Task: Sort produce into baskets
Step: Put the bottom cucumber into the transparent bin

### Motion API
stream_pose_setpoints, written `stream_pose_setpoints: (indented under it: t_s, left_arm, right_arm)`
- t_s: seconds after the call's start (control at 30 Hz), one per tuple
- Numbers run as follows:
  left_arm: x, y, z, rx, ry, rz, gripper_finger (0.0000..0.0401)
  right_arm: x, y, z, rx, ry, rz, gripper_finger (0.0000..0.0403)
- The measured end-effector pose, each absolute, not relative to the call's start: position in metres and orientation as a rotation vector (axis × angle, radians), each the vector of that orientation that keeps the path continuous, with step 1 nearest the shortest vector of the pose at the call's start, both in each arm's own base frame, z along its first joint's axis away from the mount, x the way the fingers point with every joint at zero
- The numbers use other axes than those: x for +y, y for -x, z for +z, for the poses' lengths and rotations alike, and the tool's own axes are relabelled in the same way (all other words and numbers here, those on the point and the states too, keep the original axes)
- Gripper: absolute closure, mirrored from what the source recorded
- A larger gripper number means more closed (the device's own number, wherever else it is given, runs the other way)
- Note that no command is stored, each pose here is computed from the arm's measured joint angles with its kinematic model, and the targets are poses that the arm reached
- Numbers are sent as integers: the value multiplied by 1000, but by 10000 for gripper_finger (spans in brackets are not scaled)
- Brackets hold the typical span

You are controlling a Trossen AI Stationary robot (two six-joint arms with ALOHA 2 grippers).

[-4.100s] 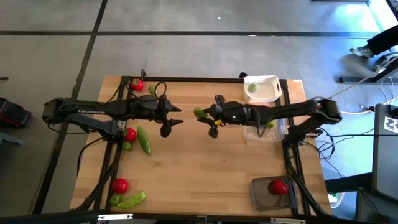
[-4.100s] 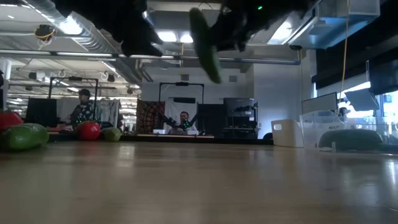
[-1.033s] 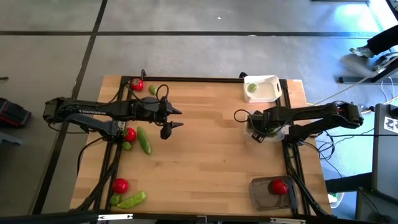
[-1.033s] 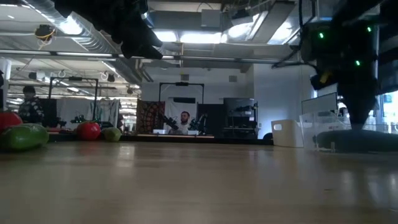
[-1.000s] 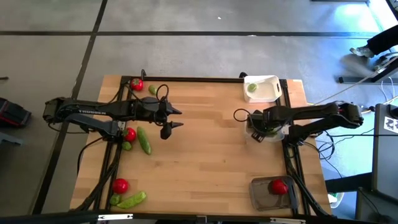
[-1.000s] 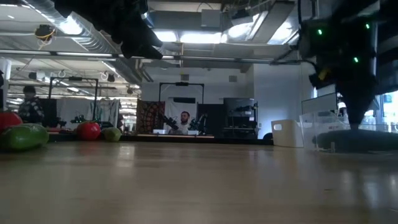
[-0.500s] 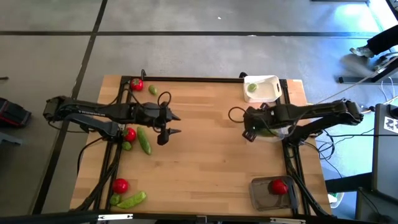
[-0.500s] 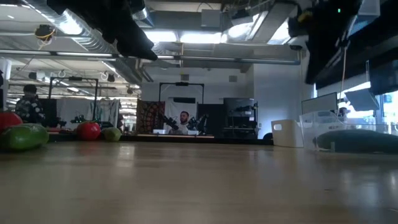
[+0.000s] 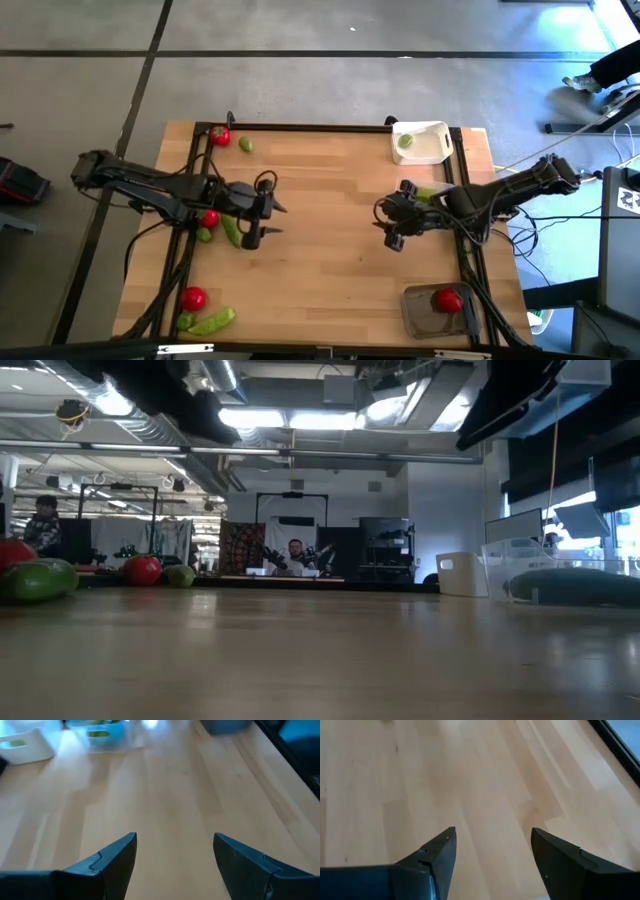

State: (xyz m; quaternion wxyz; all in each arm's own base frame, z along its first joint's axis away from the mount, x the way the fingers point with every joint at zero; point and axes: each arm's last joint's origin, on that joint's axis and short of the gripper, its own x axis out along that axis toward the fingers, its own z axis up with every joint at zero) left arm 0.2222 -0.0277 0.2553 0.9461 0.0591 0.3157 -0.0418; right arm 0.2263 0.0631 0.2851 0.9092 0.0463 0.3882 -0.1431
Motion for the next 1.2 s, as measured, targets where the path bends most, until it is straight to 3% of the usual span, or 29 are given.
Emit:
stream_pose_setpoints:
  t_s: [0.3, 0.57, 0.9, 1.2]
  left_arm:
    - [-42, -203, 266, 907, -142, -81, 141]
    - [-49, -184, 246, 1216, -168, -75, 142]
    - [-60, -186, 216, 1516, -391, -217, 142]
    - [-64, -198, 187, 1672, -463, -256, 142]
  right_arm:
    - [66, -227, 284, 804, -87, -286, 166]
    - [66, -228, 283, 805, -62, -286, 166]
    - [66, -228, 283, 805, -62, -286, 166]
    - [66, -228, 283, 807, -61, -286, 166]
